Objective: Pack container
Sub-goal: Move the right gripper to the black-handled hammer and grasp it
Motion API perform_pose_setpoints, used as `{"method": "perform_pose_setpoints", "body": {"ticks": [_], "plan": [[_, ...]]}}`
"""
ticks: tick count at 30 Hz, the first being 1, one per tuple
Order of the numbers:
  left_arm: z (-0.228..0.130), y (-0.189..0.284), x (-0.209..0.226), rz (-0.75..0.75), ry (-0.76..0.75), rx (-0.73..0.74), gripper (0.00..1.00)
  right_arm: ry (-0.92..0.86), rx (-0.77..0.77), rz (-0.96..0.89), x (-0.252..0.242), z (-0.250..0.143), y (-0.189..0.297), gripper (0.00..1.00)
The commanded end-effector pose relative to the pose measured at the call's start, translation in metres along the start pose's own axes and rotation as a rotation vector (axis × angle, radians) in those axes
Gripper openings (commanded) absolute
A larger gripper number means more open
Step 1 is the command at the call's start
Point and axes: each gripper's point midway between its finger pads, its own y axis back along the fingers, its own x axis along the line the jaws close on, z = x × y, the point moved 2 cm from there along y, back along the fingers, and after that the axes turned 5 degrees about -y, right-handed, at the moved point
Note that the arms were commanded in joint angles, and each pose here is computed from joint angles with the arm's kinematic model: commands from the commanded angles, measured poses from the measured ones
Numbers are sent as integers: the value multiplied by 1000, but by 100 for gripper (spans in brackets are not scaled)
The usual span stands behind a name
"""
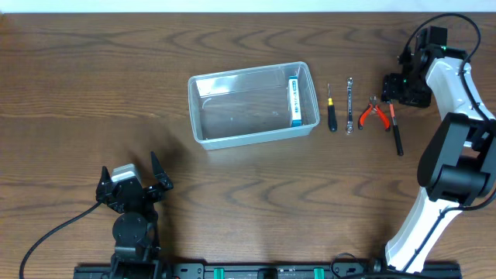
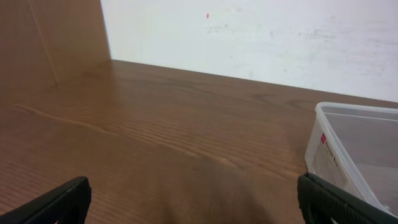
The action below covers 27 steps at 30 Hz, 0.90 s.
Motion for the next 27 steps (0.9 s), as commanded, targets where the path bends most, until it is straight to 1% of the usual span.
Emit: {"method": "perform_pose_setpoints", "body": {"ticks": [1,2,5,10,12,17,23,25,27], "plan": [[-16,-1,3,19,-19,43,98,21,43,13,2,-6,-19,68],[-16,-1,3,19,-19,43,98,20,48,14,2,-7,-22,63],[-16,-1,3,19,-19,43,98,7,55,12,2,-7,-29,55],[-16,-1,3,19,-19,43,98,-7,63,11,2,-8,-38,54],[-16,-1,3,19,-19,43,98,-13,71,11,2,-9,-43,50],[-16,-1,3,19,-19,43,98,-40,81,9,2,-11,-48,26],[-16,-1,3,19,-19,43,98,-40,66,10,2,-7,-40,11],[-16,-1,3,19,-19,43,98,-40,46,3,1,-3,-31,5],[-16,-1,3,19,-19,43,98,-39,8,-6,0,5,-11,3]]}}
